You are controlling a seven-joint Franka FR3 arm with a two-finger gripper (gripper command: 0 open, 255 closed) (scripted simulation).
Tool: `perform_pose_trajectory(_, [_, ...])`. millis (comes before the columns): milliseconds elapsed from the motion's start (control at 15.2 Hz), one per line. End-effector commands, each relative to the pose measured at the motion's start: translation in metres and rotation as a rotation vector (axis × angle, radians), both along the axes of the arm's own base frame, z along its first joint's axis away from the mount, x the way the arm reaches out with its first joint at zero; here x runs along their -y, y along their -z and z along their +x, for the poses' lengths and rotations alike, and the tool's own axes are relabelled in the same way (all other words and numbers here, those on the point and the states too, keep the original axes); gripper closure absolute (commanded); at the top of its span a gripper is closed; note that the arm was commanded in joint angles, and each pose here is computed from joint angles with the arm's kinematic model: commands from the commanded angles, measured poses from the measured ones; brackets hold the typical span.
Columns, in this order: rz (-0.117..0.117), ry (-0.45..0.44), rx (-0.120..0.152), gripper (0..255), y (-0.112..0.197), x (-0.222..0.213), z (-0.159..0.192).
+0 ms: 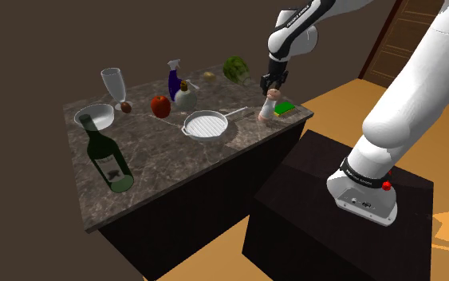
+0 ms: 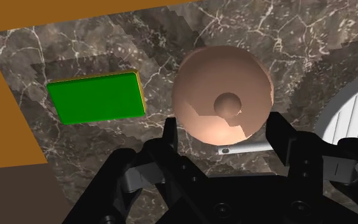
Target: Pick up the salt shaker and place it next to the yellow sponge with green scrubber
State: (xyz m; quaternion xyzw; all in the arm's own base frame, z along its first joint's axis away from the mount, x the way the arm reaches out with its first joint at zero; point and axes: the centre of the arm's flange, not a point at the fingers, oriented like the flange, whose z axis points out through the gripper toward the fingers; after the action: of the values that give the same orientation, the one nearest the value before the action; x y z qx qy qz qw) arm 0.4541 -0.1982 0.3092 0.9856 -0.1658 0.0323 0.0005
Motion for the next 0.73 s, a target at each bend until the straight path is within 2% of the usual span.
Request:
perform_pose_trajectory(0, [0.000, 0.000, 0.001, 255, 0.0139, -0.0001, -0.0007])
perform_pose_trajectory(528, [0.000, 0.000, 0.001, 255, 0.0139, -0.0001, -0.0007])
perform_pose_trajectory(594, [0.000, 0.000, 0.001, 0, 0.0139, 0.0000, -0.0007])
perform_pose_trajectory(660, [0.000, 0.000, 0.001, 0, 0.0139, 0.0000, -0.0007])
